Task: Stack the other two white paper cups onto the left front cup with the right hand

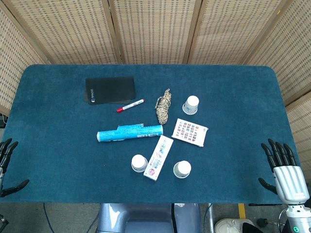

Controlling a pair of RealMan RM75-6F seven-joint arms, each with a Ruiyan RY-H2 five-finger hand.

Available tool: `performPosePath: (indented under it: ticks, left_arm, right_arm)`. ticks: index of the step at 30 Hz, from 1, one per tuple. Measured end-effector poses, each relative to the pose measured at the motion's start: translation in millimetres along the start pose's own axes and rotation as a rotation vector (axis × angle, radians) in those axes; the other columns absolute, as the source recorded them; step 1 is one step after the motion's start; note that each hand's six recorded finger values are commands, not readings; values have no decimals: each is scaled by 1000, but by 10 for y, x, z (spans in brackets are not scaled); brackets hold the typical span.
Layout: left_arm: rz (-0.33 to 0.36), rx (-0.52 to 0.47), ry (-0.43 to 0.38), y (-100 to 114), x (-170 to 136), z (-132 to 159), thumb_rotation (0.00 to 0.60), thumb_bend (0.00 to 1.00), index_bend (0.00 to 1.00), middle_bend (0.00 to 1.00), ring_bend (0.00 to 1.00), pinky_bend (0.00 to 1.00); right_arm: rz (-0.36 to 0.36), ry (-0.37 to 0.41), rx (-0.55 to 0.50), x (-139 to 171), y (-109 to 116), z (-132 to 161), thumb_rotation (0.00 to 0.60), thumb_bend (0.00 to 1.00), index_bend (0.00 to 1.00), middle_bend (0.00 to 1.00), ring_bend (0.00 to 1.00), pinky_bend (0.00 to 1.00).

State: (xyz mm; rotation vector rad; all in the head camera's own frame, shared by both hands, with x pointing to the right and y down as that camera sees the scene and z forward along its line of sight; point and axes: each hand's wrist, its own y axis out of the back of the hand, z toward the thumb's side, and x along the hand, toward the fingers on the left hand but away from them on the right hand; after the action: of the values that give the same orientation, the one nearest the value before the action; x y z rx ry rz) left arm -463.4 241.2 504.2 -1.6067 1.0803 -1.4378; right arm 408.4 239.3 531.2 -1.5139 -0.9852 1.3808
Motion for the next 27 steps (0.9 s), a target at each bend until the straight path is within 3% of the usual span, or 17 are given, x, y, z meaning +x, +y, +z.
performPosePath:
  ticks: [9, 14, 18, 27]
  left_arm:
    - [10, -13, -11, 17, 5, 9, 600, 0, 0, 0, 0, 0]
    - [4, -10, -3, -4, 45, -8, 600, 0, 0, 0, 0, 0]
    - [-4, 2, 5, -36, 116, 1, 600, 0, 0, 0, 0, 0]
    - [-24, 23, 33, -133, 252, -5, 600, 0, 0, 0, 0, 0]
  right_arm:
    - [36, 5, -4, -13, -61, 12, 600, 0, 0, 0, 0, 0]
    - [65, 42, -23, -194, -96, 78, 600, 0, 0, 0, 0, 0]
    - [91, 98, -14, -550, -94, 190, 600, 0, 0, 0, 0, 0]
    - [201, 194, -59, -1691, -65, 657, 600, 0, 0, 0, 0, 0]
